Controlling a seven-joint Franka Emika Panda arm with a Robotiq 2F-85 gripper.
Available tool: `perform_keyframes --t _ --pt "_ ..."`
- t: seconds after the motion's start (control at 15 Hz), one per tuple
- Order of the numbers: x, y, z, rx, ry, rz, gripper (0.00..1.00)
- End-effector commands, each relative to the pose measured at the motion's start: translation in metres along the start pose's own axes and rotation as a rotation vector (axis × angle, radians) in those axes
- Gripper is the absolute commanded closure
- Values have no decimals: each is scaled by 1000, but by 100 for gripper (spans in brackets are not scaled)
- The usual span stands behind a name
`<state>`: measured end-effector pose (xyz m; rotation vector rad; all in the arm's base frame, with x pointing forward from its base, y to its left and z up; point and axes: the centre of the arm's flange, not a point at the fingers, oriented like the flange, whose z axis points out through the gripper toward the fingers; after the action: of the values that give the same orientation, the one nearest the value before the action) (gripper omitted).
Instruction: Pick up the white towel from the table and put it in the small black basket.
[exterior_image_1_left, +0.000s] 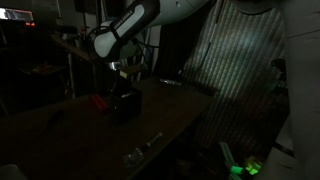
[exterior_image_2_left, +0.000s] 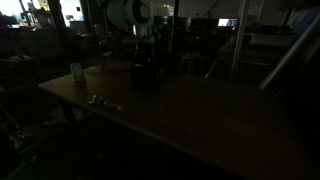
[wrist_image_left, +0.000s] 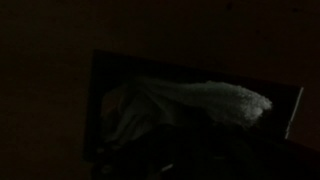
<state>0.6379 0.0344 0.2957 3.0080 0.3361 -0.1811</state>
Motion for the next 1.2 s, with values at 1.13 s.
perform_keyframes --t 1.13 --pt "-37 -6 -115 146 176 -28 100"
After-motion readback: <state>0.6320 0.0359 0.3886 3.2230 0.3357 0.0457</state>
